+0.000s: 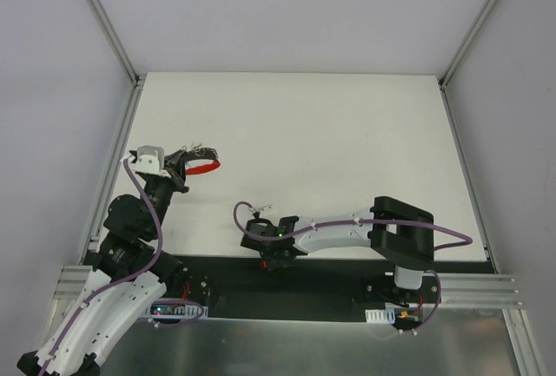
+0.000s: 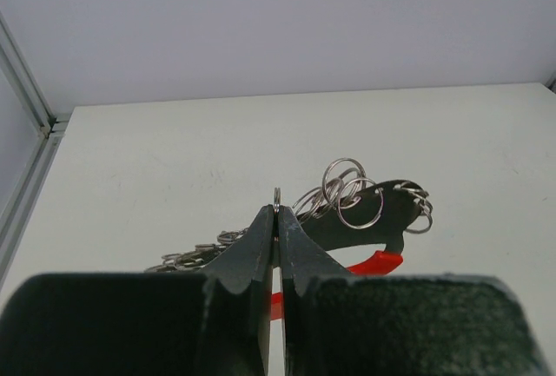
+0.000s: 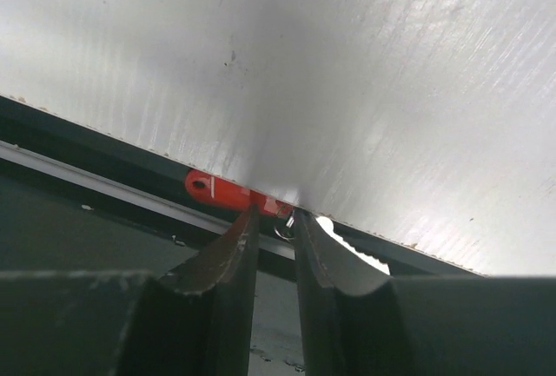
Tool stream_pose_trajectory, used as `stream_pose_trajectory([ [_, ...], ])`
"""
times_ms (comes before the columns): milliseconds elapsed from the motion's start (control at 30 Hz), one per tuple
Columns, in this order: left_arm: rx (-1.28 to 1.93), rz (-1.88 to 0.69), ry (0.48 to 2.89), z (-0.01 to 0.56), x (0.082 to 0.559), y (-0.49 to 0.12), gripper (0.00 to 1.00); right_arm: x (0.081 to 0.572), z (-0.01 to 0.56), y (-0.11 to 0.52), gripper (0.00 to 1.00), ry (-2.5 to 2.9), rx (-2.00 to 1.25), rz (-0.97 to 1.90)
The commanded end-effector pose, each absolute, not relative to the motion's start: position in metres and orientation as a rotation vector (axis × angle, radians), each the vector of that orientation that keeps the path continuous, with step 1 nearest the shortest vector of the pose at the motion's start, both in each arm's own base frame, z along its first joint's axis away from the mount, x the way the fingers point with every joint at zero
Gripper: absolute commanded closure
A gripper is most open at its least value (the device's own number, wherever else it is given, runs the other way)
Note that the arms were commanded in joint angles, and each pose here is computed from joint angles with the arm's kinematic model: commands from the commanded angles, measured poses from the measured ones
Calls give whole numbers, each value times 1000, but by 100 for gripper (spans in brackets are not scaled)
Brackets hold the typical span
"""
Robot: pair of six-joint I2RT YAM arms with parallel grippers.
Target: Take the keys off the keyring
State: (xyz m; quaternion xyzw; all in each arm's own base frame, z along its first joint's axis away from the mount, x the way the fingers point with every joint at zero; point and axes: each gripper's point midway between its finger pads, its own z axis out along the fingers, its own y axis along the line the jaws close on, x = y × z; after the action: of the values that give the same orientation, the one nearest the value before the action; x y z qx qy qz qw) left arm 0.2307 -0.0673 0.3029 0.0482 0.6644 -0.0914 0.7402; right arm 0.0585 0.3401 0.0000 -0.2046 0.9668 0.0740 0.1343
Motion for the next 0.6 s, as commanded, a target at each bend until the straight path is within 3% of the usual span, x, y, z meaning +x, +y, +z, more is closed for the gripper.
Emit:
stream_pose_trajectory([
  [0,97,-240,1382,322,228,-70,100,59,-3,336,78,2810,-556,138],
  [133,95,-238,1378,322,227,-69,100,61,0,331,99,2794,-558,93],
  [567,137,-255,1407,316,232,-79,100,84,74,322,99,2622,-655,97],
])
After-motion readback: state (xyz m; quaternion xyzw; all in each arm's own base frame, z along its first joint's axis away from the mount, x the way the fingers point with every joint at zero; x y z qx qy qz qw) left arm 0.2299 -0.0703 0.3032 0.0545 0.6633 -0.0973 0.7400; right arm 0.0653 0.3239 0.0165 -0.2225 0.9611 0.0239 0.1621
